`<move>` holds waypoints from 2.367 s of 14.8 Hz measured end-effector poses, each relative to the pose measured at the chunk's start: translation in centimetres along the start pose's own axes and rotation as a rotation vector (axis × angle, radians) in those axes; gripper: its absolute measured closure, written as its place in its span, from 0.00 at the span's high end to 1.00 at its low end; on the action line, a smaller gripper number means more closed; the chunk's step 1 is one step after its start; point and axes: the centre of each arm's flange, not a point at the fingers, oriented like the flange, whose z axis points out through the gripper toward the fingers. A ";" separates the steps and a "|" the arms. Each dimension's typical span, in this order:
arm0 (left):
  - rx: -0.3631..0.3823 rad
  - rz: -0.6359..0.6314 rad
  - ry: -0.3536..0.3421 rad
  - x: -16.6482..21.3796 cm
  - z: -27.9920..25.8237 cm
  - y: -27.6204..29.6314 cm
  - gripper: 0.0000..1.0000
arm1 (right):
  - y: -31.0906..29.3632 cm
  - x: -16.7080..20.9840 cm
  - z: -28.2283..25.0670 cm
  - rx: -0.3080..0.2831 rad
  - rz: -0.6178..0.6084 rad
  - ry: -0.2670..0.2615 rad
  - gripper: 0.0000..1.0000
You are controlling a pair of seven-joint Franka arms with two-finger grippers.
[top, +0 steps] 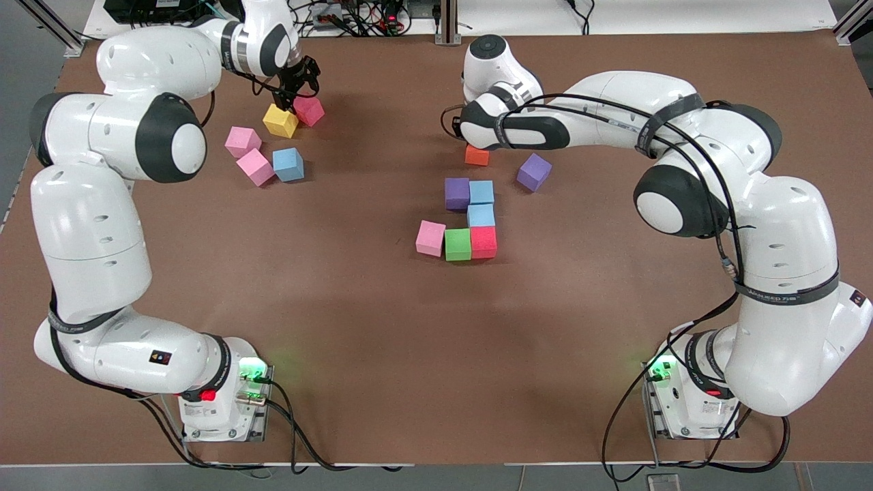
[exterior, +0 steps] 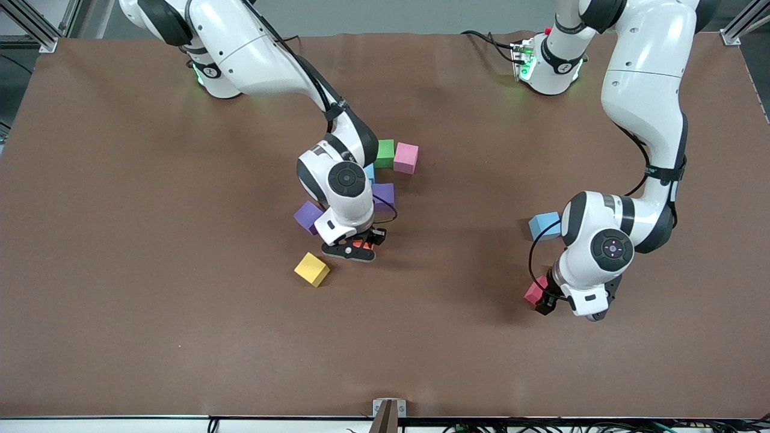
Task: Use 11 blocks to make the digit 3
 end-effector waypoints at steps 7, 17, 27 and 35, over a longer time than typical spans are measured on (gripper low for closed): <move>0.016 0.003 -0.012 0.1 1.4 -0.3 1.00 | -0.1 -2.6 -1.3 0.005 -0.042 -0.026 0.52; 0.026 0.023 -0.016 0.1 2.3 -0.4 0.60 | 0.8 -4.9 -0.5 0.038 -0.151 0.001 0.52; 0.028 -0.386 -0.060 -9.2 1.8 2.2 0.60 | 0.6 -6.6 -0.3 0.024 -0.215 -0.006 0.52; 0.081 -0.537 -0.037 -25.5 0.8 1.3 0.60 | 0.9 -6.9 -0.3 0.020 -0.229 -0.009 0.52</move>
